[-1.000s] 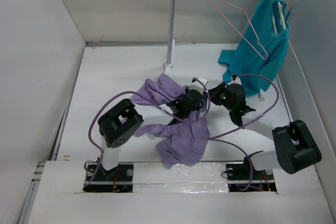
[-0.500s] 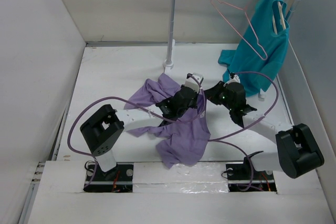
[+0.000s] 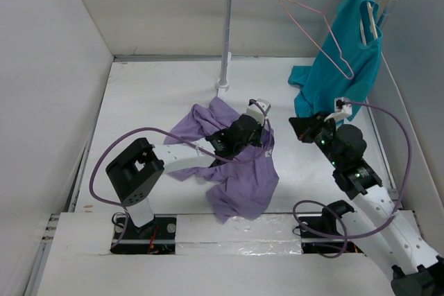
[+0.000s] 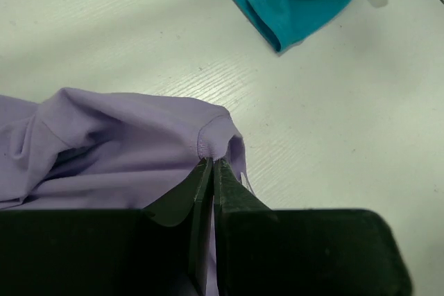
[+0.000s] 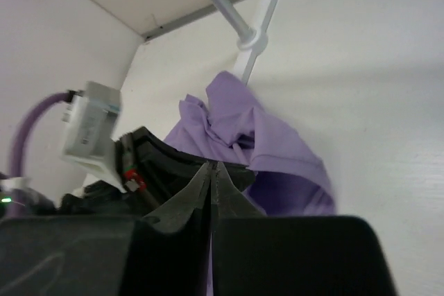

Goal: Place the t-shirt on the hanger
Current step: Pick up the hanger from the clothesline.

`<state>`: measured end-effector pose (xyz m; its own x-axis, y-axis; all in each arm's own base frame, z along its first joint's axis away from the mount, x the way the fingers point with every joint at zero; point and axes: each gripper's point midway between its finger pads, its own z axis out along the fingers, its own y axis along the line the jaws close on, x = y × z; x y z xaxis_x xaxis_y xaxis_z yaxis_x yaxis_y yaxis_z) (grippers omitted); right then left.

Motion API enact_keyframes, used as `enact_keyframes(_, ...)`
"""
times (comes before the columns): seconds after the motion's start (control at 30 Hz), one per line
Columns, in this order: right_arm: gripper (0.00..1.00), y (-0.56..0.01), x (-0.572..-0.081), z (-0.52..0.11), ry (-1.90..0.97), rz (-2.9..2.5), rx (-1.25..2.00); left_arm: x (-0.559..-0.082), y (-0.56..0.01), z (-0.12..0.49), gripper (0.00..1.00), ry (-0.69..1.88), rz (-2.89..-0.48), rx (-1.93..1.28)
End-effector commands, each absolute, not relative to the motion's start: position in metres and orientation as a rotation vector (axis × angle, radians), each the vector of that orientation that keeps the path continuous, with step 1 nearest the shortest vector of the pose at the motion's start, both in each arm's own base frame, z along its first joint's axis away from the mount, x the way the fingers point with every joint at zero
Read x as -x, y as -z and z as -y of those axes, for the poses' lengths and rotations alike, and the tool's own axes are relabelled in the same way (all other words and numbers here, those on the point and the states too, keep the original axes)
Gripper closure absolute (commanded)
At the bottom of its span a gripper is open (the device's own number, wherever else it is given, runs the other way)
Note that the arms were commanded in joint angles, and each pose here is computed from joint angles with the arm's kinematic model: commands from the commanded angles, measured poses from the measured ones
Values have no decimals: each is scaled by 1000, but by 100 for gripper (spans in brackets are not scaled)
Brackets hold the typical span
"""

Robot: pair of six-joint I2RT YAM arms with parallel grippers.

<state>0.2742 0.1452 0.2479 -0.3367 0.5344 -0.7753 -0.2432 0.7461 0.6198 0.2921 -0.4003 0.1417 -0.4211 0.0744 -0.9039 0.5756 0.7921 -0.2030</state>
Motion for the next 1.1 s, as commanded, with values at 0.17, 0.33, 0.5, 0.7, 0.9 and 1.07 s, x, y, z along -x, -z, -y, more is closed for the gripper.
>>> enact_keyframes(0.17,100,-390,-322,-92,-453,-1532,-182,-290,-152,391,100,638,-1914,-460)
enact_keyframes(0.33,89,-445,-370,-56,-270,-1491,-246,-285,-157,394,100,672,-1914,-480)
enact_keyframes(0.5,36,-421,-423,-22,-138,-1595,-271,-276,-168,394,100,713,-1876,-491)
enact_keyframes(0.7,26,-415,-455,-2,-161,-1646,-235,-272,-165,399,100,724,-1886,-510)
enact_keyframes(0.9,33,-397,-470,-1,-201,-1680,-218,-273,-161,399,100,713,-1894,-512)
enact_keyframes(1.07,41,-381,-478,-2,-230,-1700,-227,-271,-162,402,100,737,-1890,-521)
